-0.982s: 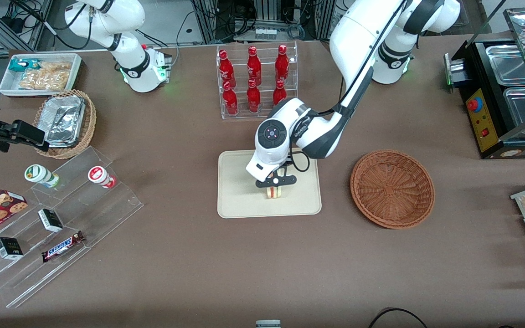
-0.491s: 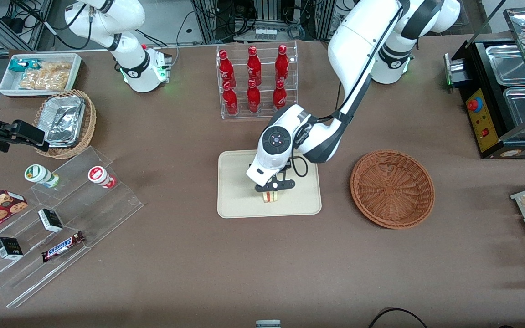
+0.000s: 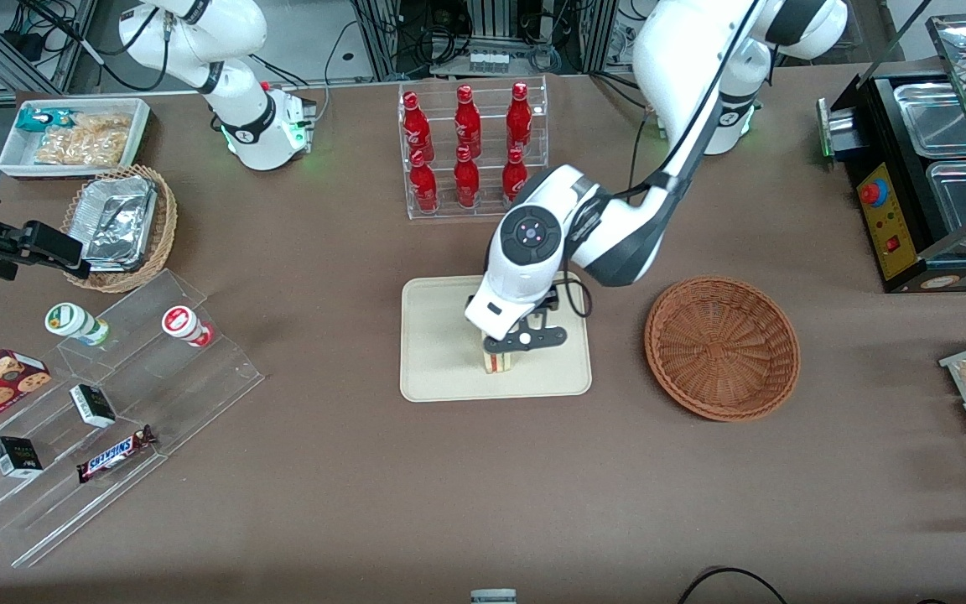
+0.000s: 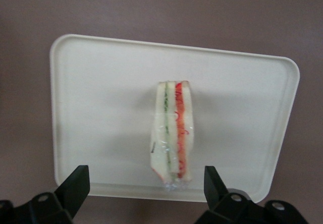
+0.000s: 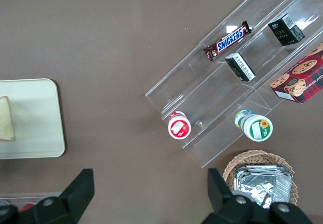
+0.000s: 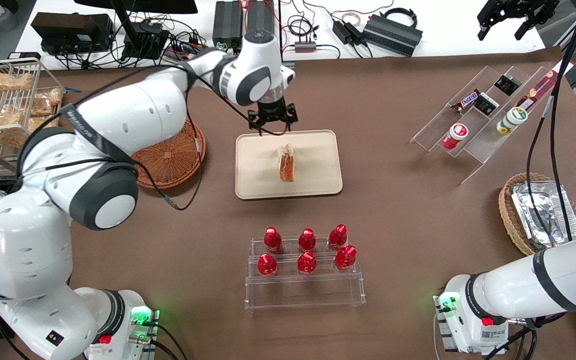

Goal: Place sandwich from basket to tray

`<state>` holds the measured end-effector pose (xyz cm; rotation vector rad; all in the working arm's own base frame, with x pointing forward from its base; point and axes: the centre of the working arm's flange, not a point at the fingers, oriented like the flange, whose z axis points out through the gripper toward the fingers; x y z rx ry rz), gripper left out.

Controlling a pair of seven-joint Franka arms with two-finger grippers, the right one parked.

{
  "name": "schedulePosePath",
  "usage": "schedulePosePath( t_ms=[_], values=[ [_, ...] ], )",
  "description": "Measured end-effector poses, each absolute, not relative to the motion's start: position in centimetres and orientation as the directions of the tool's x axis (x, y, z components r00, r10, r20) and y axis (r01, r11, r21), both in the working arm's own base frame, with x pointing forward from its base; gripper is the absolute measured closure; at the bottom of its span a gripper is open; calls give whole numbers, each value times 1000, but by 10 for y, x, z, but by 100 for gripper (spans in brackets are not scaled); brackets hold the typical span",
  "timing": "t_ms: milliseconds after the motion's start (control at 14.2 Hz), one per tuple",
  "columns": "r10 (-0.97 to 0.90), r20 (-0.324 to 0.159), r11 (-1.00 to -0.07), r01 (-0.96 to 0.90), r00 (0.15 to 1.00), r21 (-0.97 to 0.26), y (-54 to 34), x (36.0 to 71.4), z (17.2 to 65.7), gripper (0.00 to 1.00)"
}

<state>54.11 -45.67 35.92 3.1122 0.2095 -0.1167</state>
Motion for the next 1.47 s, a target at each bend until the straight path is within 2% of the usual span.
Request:
schedulePosePath(
  t_ms=[211,561,772,1053,1193,1474],
  values=[
    [188,-77,-982,186,979,-30,-410,560,391,0],
    [255,-102,-967,251,962,-52,-314,591,402,0],
    [173,-154,-984,166,973,-61,-239,591,419,0],
    [98,-208,-995,91,973,-44,-148,579,468,0],
    [51,-208,-999,47,977,-21,-112,571,499,0],
    [1,-142,-1000,2,990,12,-63,555,551,0]
  ],
)
